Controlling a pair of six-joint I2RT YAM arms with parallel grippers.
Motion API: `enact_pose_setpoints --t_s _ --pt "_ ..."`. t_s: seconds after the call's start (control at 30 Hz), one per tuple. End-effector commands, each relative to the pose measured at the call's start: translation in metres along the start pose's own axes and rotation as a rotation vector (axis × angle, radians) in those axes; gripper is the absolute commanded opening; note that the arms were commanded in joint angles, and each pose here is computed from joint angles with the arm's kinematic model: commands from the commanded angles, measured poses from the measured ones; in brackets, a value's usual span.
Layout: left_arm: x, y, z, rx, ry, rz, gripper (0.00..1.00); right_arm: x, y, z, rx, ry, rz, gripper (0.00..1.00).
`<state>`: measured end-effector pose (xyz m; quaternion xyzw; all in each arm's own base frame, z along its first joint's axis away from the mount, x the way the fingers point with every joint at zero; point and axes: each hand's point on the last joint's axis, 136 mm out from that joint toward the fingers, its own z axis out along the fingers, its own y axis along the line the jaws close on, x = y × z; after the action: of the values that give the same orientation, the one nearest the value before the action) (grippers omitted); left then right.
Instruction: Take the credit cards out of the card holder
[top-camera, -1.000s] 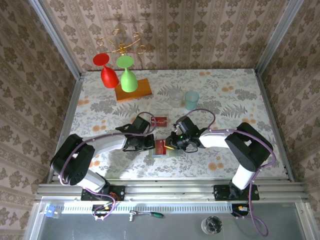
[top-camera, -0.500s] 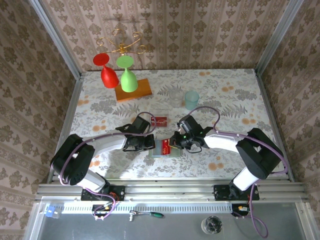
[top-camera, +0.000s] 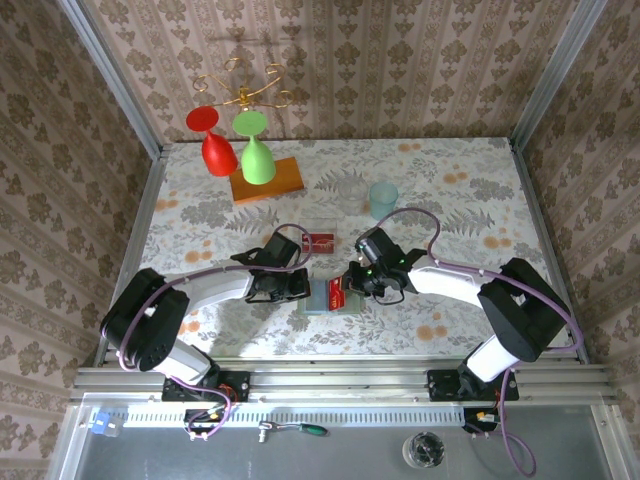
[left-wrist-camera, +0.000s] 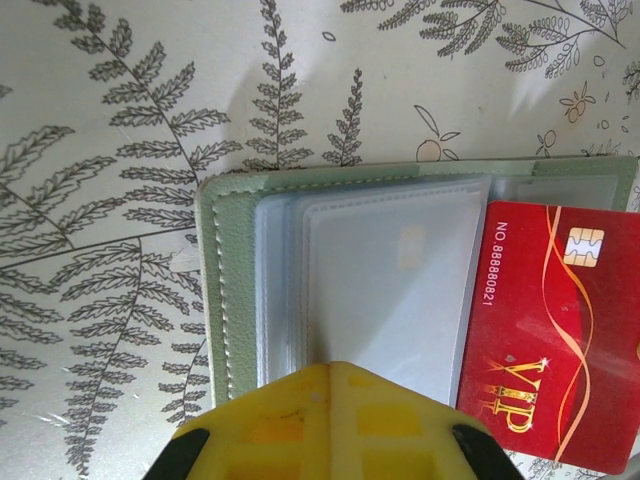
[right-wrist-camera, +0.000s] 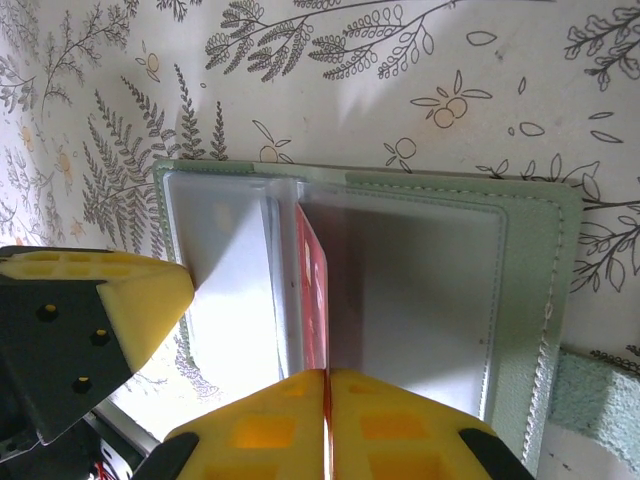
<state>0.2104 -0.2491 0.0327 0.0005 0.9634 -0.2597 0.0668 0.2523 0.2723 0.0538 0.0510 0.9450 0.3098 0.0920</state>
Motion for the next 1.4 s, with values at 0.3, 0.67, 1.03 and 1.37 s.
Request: enact_pose_setpoints --t_s 0.3,0.67,1.03,1.37 --pt "0.006 0.004 -0.005 -0.007 0.005 -0.005 0.0 -0.002 0.014 0.006 0.028 0.011 -0.051 0.12" --pt "0.008 0.006 -0.002 -0.001 0.006 -0.012 0.0 0.008 0.011 0.01 0.048 0.042 -0.045 0.16" --pt "0.006 0.003 -0.003 0.01 0.001 -0.01 0.0 0.009 0.009 0.007 0.067 0.03 -0.036 0.15" --pt "-0.005 -0.015 -0.02 0.042 -0.029 0.014 0.07 0.001 0.014 -0.004 0.081 -0.003 -0.066 0.1"
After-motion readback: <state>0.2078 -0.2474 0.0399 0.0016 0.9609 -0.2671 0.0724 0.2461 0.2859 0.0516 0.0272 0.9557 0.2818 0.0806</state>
